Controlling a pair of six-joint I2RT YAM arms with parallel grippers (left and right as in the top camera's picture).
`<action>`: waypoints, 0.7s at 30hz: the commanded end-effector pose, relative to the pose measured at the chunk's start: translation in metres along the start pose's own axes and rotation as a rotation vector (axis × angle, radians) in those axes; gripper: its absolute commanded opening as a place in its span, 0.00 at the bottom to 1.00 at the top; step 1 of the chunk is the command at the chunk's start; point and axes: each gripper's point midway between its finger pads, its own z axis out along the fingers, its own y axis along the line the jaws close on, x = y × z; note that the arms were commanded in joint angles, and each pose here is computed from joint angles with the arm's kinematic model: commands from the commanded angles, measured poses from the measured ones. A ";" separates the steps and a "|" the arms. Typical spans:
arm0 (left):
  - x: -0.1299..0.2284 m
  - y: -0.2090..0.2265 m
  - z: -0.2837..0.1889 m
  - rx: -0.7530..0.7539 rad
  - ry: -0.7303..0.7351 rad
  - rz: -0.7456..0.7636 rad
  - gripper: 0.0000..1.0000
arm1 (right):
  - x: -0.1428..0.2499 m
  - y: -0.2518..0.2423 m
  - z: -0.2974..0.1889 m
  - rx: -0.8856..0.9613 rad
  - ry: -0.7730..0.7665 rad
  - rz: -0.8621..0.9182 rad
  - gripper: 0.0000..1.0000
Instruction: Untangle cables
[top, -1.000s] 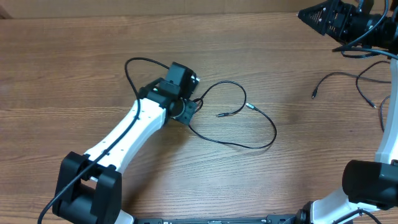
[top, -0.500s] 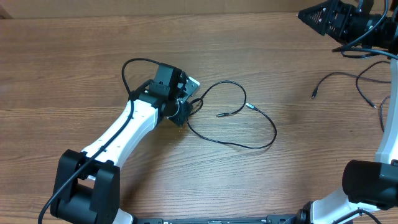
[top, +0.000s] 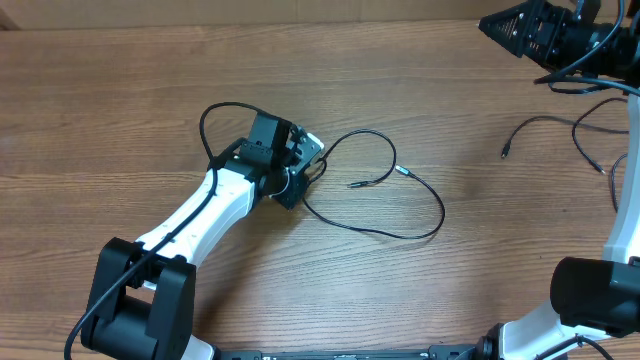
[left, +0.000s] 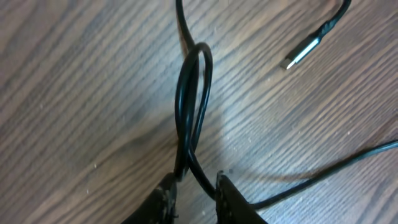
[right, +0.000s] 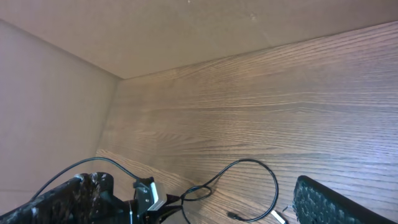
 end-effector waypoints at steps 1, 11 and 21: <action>-0.003 -0.006 -0.002 0.030 -0.039 0.020 0.24 | -0.001 0.010 -0.005 -0.027 -0.009 -0.023 1.00; -0.004 0.000 0.000 -0.001 -0.051 0.021 0.34 | 0.000 0.012 -0.005 -0.038 -0.003 -0.026 1.00; -0.017 0.004 0.001 -0.017 -0.102 0.032 0.36 | 0.002 0.020 -0.005 -0.087 0.005 -0.045 1.00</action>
